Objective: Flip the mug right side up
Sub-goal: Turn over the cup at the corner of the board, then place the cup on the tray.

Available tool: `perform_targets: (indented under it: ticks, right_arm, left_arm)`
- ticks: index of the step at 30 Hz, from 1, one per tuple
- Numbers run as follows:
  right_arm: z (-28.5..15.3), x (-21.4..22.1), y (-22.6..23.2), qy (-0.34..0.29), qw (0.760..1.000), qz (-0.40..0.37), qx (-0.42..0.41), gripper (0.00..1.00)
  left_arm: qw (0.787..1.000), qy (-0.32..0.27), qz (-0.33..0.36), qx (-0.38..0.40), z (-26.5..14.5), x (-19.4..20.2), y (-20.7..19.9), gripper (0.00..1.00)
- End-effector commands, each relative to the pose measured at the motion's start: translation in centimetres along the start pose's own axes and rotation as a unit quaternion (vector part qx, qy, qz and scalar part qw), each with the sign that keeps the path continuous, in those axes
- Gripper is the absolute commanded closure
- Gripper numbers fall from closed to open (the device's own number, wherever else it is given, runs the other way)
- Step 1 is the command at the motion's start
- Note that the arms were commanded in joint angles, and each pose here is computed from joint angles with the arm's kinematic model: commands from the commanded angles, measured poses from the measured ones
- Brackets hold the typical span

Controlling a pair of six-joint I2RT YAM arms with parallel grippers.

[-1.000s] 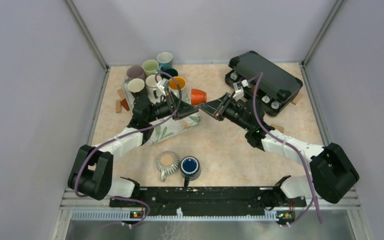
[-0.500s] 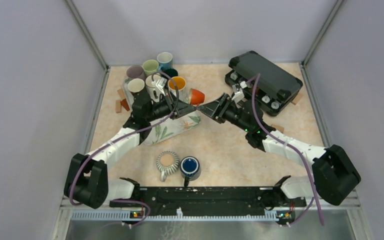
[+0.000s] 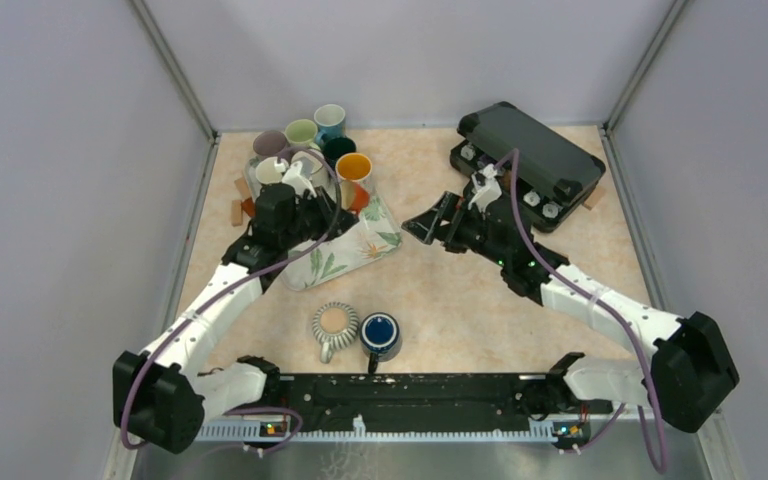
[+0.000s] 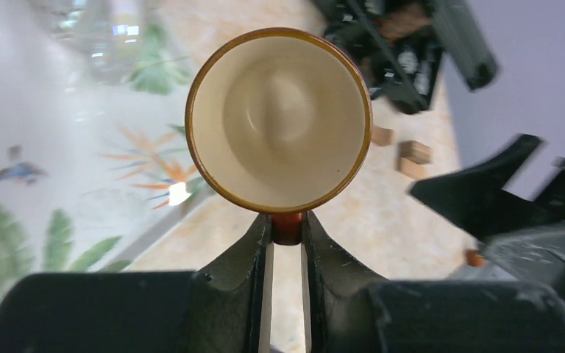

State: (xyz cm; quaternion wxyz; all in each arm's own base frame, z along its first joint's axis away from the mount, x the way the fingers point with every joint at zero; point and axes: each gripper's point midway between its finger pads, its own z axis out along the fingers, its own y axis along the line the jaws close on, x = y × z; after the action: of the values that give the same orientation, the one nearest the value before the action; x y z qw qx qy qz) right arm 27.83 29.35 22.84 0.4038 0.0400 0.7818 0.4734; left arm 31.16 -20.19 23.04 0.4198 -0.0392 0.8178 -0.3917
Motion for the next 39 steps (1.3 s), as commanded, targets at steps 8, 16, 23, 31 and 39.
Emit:
perform_targets:
  ticks: [8,16,23,31,39]
  right_arm:
    - [-2.2,-2.1,0.4,-0.017,0.995,-0.093,0.036,0.01]
    - [-2.9,-1.5,0.0,-0.002,0.993,-0.107,0.042,0.01]
    - [-3.7,-1.3,0.0,0.004,0.992,-0.115,0.043,0.01]
    - [-4.4,-1.3,-0.1,0.003,0.992,-0.119,0.048,0.01]
    - [-4.5,-1.3,-0.2,0.001,0.992,-0.117,0.051,0.01]
  left_arm:
    - [0.973,-0.054,0.084,-0.206,-1.2,-2.3,8.1,1.0]
    - [0.959,-0.045,0.077,-0.269,2.3,-2.5,12.0,1.0]
    - [0.95,-0.033,0.081,-0.301,5.4,-2.8,15.0,1.0]
    - [0.947,-0.022,0.084,-0.309,7.7,-3.4,17.5,1.0]
    - [0.95,0.008,0.082,-0.3,9.6,-2.8,18.5,1.0]
